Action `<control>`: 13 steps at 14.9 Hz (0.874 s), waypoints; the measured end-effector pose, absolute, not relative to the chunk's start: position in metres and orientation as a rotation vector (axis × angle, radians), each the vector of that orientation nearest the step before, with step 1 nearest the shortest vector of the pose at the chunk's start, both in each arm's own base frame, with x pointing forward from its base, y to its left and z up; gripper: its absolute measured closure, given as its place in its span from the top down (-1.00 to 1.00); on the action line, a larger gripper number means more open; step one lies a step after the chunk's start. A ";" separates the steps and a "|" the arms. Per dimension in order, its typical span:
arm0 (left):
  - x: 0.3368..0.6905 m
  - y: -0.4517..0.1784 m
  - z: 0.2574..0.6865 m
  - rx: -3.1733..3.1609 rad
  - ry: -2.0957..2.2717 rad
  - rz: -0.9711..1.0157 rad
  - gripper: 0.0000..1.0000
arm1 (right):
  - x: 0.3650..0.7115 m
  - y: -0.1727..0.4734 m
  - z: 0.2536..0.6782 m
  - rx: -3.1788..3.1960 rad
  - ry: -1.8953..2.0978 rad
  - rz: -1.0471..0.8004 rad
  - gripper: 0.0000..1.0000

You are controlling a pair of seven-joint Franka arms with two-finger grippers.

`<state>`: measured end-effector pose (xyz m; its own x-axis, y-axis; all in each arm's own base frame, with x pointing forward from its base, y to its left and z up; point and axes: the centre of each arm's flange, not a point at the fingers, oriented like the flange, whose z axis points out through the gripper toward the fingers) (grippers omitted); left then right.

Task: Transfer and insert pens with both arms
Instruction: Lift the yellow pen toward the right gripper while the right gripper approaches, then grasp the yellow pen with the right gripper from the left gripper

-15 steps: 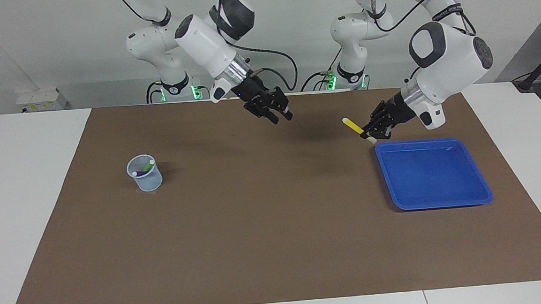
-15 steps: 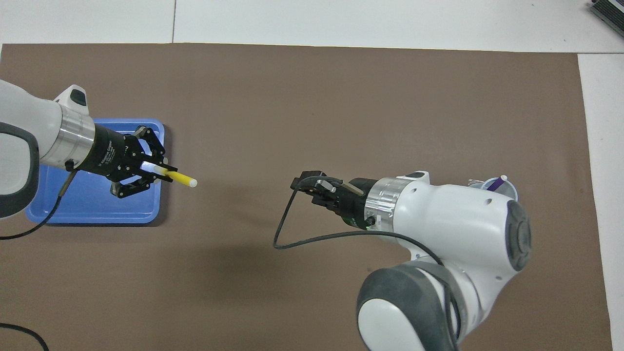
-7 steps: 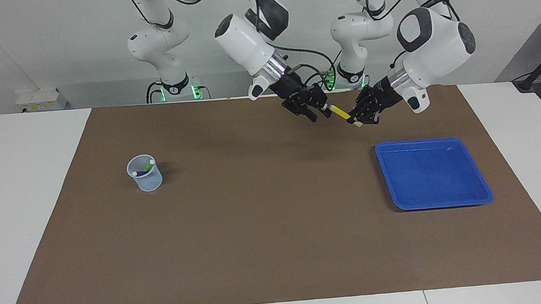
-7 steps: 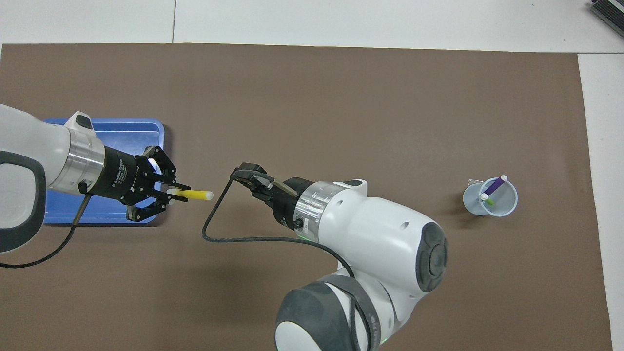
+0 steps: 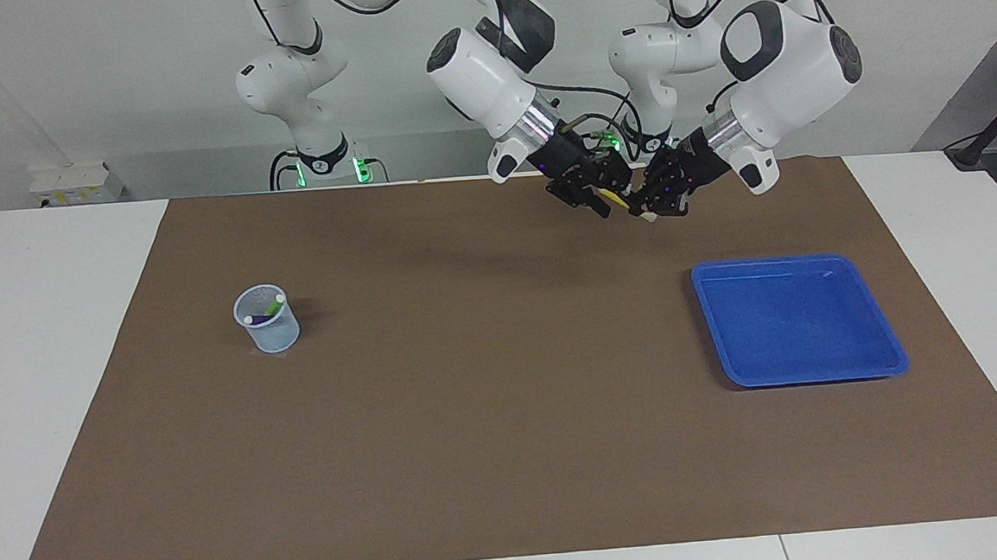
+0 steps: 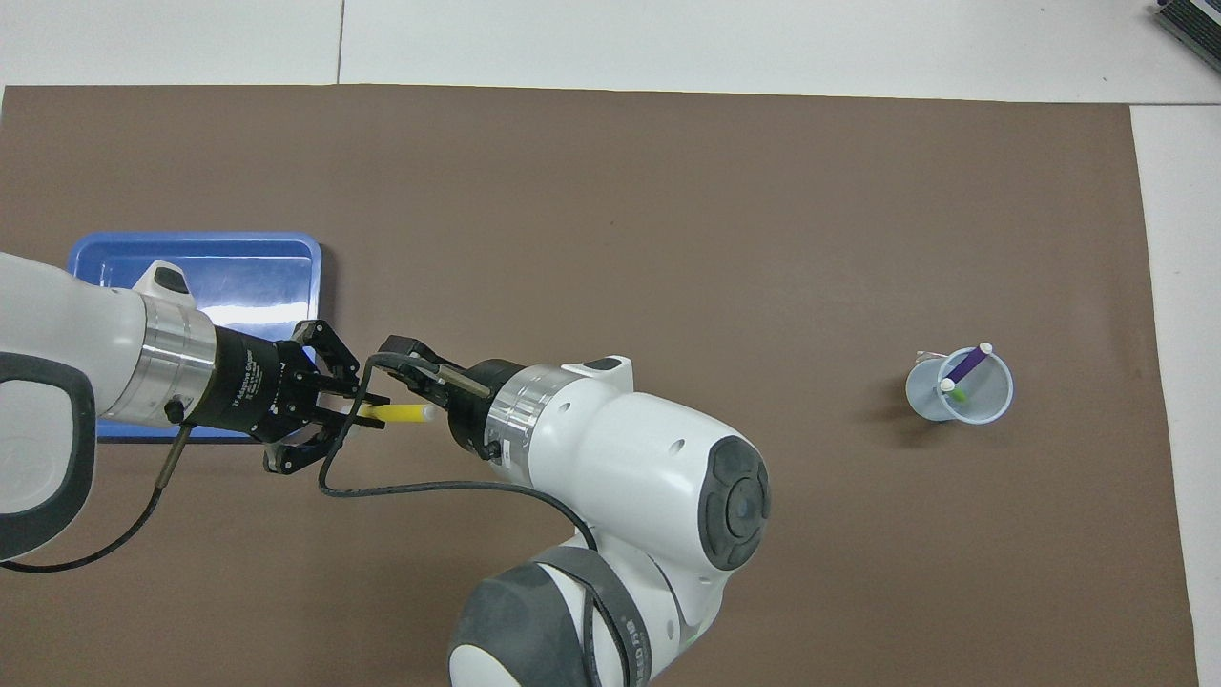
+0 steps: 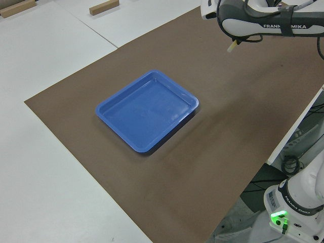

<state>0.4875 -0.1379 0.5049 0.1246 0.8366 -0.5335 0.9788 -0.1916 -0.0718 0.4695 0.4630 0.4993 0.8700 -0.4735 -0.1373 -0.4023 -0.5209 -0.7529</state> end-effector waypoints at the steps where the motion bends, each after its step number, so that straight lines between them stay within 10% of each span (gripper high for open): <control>1: 0.487 -0.138 0.505 2.110 1.775 -0.680 -0.64 | 0.468 0.465 0.499 -2.185 0.626 -0.104 0.21; 13: 0.486 -0.138 0.510 2.105 1.774 -0.671 -0.64 | 0.462 0.469 0.489 -2.228 0.609 -0.038 0.00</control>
<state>0.4859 -0.1378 0.5098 0.1247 0.8366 -0.5334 0.9803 -0.1870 -0.0640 0.4619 0.4691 0.4890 0.8832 -0.4376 -0.1684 -0.4135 -0.5576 -0.7198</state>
